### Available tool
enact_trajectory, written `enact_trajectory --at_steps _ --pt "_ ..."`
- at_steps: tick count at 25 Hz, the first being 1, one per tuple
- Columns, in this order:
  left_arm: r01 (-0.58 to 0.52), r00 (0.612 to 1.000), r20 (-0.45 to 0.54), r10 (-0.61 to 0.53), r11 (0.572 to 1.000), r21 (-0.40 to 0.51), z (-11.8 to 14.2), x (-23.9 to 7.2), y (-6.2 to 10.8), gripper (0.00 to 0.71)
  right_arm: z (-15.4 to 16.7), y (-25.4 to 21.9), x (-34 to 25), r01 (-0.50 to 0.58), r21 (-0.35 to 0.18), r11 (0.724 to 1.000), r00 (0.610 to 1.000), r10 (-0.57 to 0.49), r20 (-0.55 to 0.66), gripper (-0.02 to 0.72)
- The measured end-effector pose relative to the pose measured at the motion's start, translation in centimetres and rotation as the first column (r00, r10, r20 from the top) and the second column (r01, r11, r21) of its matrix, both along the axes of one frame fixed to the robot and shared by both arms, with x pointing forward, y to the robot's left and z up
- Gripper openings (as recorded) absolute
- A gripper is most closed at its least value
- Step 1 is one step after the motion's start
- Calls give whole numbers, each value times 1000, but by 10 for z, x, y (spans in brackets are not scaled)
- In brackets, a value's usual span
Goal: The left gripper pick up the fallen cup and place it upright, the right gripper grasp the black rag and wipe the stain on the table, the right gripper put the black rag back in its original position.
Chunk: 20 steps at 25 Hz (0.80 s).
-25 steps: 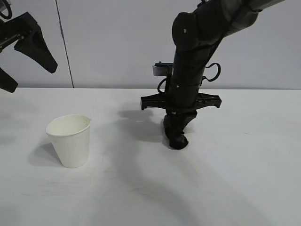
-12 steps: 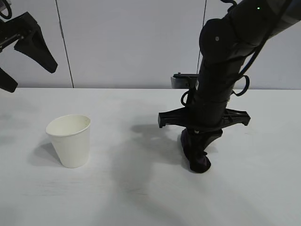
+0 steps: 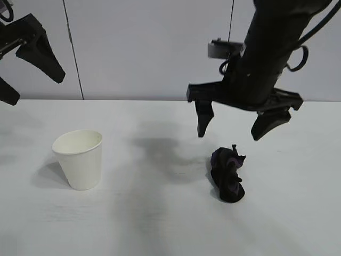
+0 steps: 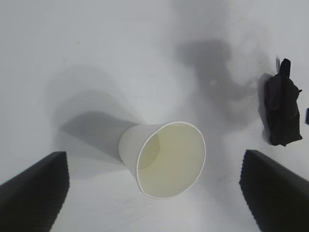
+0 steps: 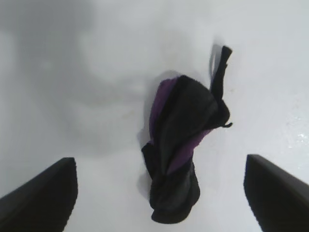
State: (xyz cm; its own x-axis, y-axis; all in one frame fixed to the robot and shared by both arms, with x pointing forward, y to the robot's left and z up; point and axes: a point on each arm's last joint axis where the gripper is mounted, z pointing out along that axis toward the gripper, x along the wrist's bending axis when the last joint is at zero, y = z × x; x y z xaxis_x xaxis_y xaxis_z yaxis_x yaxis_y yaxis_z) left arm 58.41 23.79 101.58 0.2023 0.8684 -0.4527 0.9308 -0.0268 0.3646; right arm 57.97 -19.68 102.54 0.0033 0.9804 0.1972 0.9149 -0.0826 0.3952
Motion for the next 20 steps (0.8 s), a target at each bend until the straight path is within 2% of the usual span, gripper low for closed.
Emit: enact_trajectory --at_steps 7,17,20 --pt "36 999 16 -37 999 1 0 -2 -18 693 0 -4 -2 -19 66 998 999 21 -37 653" --pt "35 999 18 -35 999 2 0 -2 -19 693 1 -3 -1 -19 73 997 999 21 -28 653" --pt "24 1000 21 -23 999 -27 2 -1 -23 693 1 -3 -1 -19 74 997 999 21 -26 653"
